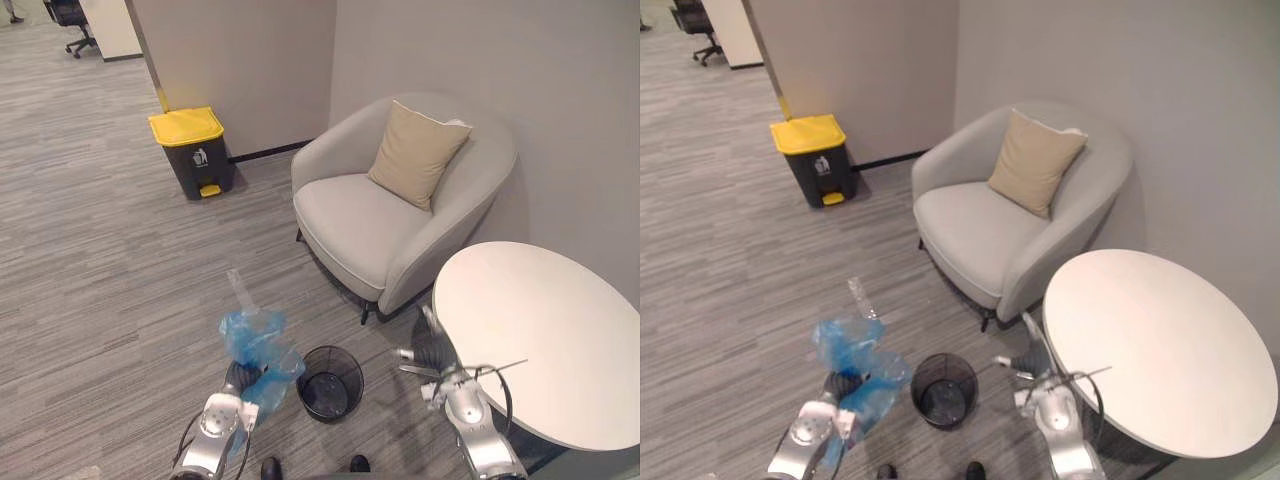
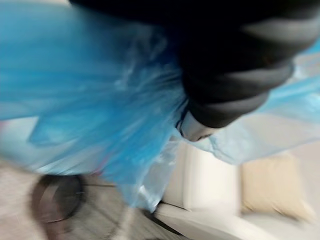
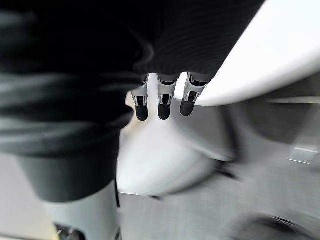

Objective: Gather rubbish on tea table into small bin, then transfer packed bag to large trash can.

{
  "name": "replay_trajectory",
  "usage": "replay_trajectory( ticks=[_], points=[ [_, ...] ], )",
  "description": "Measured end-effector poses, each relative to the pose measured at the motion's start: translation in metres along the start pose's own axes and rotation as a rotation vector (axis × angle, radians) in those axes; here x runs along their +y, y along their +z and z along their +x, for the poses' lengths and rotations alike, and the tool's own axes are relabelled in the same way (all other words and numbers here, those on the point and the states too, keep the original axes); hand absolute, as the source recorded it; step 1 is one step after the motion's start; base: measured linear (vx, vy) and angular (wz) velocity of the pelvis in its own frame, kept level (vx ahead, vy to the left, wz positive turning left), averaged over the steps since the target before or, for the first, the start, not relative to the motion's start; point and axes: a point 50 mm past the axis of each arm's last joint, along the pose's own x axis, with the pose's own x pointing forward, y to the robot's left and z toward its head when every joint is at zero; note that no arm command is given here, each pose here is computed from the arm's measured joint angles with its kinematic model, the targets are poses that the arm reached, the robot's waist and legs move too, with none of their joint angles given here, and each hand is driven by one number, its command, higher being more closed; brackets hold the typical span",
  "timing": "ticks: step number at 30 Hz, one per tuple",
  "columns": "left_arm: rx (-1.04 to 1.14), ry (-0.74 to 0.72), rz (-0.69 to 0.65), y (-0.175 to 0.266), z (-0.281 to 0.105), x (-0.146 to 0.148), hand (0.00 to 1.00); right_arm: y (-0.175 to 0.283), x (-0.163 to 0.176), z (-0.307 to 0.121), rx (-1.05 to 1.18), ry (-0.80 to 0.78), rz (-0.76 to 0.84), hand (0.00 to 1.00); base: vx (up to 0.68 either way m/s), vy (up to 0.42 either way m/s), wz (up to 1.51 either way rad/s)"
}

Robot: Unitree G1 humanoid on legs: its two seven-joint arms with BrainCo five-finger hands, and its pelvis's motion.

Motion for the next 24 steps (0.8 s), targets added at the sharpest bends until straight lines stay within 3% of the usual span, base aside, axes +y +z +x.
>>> replay_trajectory(
  ticks=[4,9,15,24],
  points=[
    [0.128,0.025,-0.034,-0.029,-0.006,0.004,1.00,-0.051,0.003,-0.009,0.247,0.012,0.012,0.00,0.04,-0.001,-0.02],
    [0.250,0.022,-0.030,-0.056,-0.015,0.003,1.00,-0.079,0.005,-0.020,0.393,0.021,0.015,0.00,0.07,0.003,-0.10],
    [0.250,0.018,-0.028,-0.054,-0.012,0.002,1.00,-0.070,0.005,-0.009,0.388,0.013,0.010,0.00,0.01,0.025,-0.20],
    [0.099,0.014,-0.029,-0.011,0.008,0.001,1.00,-0.060,0.013,-0.002,0.364,0.023,-0.009,0.00,-0.02,-0.009,0.30]
  ],
)
